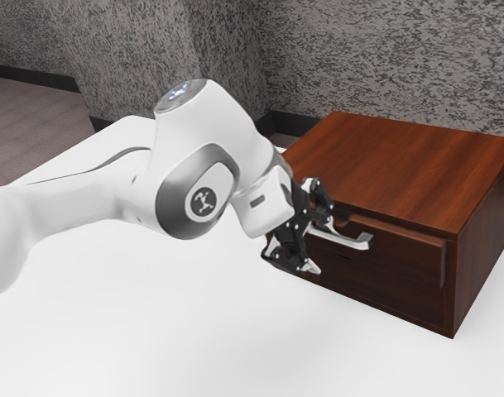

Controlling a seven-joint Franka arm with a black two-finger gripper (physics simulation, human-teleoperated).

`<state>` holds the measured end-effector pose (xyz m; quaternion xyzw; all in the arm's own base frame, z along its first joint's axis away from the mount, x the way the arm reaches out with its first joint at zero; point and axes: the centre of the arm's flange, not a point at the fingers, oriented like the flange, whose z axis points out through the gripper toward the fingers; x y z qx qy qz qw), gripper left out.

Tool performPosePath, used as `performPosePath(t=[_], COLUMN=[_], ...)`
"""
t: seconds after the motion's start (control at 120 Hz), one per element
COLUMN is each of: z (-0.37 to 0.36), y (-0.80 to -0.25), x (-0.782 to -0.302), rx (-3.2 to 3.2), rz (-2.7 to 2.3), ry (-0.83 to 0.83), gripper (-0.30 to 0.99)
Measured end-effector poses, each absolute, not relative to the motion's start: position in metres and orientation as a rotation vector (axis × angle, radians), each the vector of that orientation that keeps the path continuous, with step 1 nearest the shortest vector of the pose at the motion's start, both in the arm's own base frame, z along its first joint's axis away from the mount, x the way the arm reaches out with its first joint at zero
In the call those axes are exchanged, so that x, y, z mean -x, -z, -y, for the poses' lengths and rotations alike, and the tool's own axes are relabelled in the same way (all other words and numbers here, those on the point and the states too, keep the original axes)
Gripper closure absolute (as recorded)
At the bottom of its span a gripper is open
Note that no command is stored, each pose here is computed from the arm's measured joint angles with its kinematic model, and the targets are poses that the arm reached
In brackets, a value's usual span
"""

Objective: Pull the drawer handle with one arm to open the drawer

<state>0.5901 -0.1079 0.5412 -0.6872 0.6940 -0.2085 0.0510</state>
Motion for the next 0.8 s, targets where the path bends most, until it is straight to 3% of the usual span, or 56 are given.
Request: performPosePath(t=[0.417, 0.8], z=[0.111, 0.107], y=[-0.543, -0.549], x=[-0.571, -0.535], rx=[2.106, 2.110], rz=[-2.087, -2.030], ry=[0.608, 0.577], gripper=[0.46, 0.49])
